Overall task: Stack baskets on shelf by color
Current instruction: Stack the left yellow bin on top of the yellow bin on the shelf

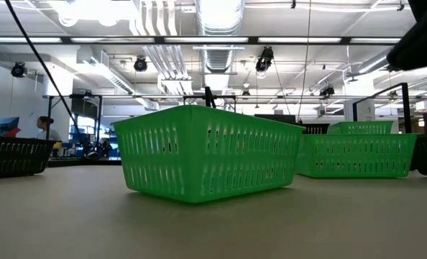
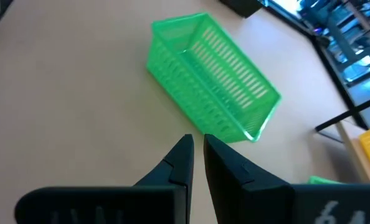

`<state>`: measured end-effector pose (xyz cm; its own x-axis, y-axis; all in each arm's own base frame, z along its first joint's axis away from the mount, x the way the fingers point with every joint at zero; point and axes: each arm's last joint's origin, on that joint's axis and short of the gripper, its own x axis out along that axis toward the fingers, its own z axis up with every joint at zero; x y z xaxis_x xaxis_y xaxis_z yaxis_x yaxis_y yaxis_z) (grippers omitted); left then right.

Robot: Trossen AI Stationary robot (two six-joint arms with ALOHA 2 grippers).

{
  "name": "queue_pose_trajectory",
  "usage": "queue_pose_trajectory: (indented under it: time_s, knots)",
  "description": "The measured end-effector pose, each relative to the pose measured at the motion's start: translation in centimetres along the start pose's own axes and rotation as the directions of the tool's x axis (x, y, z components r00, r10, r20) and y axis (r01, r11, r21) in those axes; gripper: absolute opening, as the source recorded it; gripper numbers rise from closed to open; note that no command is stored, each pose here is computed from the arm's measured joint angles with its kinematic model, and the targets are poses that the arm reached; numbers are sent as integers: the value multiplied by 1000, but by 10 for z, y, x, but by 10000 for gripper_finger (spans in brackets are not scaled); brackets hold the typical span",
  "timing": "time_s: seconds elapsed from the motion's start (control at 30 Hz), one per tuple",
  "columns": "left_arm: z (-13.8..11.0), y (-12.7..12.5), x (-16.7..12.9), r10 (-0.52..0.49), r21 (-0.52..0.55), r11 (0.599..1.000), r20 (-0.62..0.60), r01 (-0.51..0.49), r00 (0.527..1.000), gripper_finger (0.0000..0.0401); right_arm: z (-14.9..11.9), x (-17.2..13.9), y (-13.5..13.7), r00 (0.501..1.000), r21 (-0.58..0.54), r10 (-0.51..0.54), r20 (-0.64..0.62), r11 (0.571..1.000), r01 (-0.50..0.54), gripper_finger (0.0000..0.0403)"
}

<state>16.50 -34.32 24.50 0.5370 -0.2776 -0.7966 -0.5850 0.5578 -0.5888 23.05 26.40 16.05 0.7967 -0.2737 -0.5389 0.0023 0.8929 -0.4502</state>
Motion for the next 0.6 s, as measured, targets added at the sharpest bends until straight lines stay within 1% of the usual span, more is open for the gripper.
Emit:
queue_pose_trajectory:
  time_s: [0.07,0.13,0.33,0.4,0.47,0.5,0.6]
  knots:
    - [-4,0,4,-1,-23,1000,-53,0,999,34,1,0,-1,1000,4,-14,10,1000,14,30]
    - [-5,-3,5,-11,-17,1000,-103,9,995,49,0,-1,-2,1000,8,-20,16,1000,20,30]
    - [2,3,4,24,-14,1000,-106,-25,994,128,-6,2,-2,999,7,-37,10,999,37,30]
    - [7,6,5,64,-27,997,-127,-68,990,156,-7,2,-2,999,8,-39,9,999,39,30]
    - [11,12,7,147,-45,987,-163,-157,976,179,-7,2,-2,999,5,-40,8,999,40,30]
    - [13,15,10,173,-48,982,-176,-184,969,186,-7,2,-2,999,5,-40,9,999,40,30]
    - [18,19,18,198,-60,975,-183,-212,963,196,-7,2,-2,999,5,-40,9,999,40,30]
